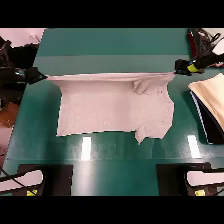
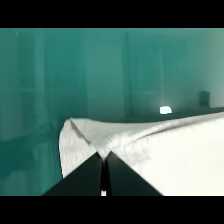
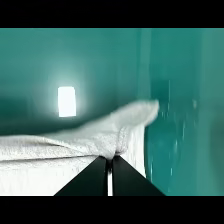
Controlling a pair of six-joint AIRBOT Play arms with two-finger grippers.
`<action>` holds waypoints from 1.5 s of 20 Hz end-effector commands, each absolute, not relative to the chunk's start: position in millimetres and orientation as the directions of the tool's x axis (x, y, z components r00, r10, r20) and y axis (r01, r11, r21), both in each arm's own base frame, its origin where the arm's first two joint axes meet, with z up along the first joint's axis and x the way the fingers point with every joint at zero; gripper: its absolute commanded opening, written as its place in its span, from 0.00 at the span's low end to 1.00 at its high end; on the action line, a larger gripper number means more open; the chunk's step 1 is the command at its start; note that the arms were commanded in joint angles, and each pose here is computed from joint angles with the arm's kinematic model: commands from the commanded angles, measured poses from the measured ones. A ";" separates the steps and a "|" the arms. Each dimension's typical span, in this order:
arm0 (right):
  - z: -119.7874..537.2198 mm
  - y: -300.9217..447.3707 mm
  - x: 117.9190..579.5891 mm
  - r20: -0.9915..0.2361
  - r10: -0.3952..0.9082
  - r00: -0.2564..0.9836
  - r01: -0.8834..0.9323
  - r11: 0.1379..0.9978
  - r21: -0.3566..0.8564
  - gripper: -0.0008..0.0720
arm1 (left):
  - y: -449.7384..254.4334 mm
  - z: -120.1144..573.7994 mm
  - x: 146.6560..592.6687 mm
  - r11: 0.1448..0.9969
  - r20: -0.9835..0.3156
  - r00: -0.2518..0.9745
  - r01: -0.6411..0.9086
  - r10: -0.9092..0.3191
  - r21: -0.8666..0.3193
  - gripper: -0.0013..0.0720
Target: Fold the shirts.
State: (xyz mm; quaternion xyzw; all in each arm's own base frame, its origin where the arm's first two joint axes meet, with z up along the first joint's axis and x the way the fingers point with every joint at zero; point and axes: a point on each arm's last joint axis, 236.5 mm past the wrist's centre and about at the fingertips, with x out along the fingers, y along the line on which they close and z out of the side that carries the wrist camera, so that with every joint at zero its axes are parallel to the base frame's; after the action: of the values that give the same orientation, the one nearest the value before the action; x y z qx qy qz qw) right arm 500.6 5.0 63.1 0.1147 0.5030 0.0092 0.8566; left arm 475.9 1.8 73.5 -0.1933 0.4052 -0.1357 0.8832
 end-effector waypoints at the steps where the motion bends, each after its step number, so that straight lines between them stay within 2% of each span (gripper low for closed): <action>1: 60.0 15.4 546.8 -0.766 0.121 0.632 0.098 0.967 0.233 0.03 | 6.0 62.9 523.9 0.929 -0.607 0.739 0.072 -0.294 -0.363 0.05; 5: 52.9 17.8 550.9 -0.766 0.118 0.631 0.092 0.970 0.225 0.03 | 15.4 61.3 532.6 0.949 -0.602 0.761 0.057 -0.243 -0.310 0.05; 8: 36.1 23.0 527.5 -0.836 0.133 0.532 0.070 0.977 0.200 0.03 | 4.0 36.0 504.7 0.953 -0.709 0.643 0.131 -0.290 -0.272 0.05; 11: 15.1 15.9 491.3 -0.922 0.077 0.379 0.057 0.993 0.106 0.03 | -5.0 14.3 471.3 0.943 -0.800 0.501 0.224 -0.329 -0.247 0.05; 15: 2.5 12.0 458.9 -0.969 0.043 0.242 0.047 0.997 0.056 0.03 | -14.6 -8.0 435.0 0.923 -0.860 0.355 0.253 -0.368 -0.290 0.05; 19: -26.6 13.9 428.3 -0.991 0.052 0.122 0.054 0.997 0.058 0.03 | -12.8 -23.8 423.1 0.927 -0.881 0.308 0.225 -0.359 -0.299 0.05; 24: -44.5 22.8 406.4 -0.995 0.089 0.041 0.064 0.994 0.091 0.05 | -11.6 -25.8 420.2 0.932 -0.887 0.295 0.191 -0.354 -0.309 0.05; 25: -43.5 28.0 406.7 -0.993 0.111 0.043 0.068 0.991 0.114 0.21 | -11.7 -25.6 420.3 0.933 -0.887 0.295 0.168 -0.355 -0.318 0.08; 26: -41.9 34.0 407.3 -0.989 0.137 0.047 0.073 0.987 0.140 0.43 | -11.7 -25.6 420.5 0.934 -0.887 0.296 0.149 -0.355 -0.324 0.31; 27: -39.9 40.1 408.2 -0.985 0.162 0.051 0.076 0.983 0.166 0.47 | -12.0 -25.7 419.4 0.934 -0.888 0.291 0.129 -0.357 -0.333 0.57; 28: -38.7 44.1 407.9 -0.983 0.179 0.051 0.075 0.980 0.182 0.47 | -12.0 -25.4 417.6 0.933 -0.889 0.285 0.126 -0.358 -0.336 0.60; 30: -31.7 45.6 402.1 -0.982 0.186 0.041 0.062 0.980 0.189 0.47 | -11.0 -24.7 405.1 0.935 -0.906 0.234 0.131 -0.353 -0.331 0.60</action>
State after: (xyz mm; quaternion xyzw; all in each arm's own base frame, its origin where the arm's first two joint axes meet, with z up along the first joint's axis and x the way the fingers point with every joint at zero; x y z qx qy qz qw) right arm 409.0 35.7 -37.5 0.0782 0.6857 0.0260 0.7232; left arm 417.7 -11.6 -24.7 -0.0881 0.5762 -0.1592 0.7968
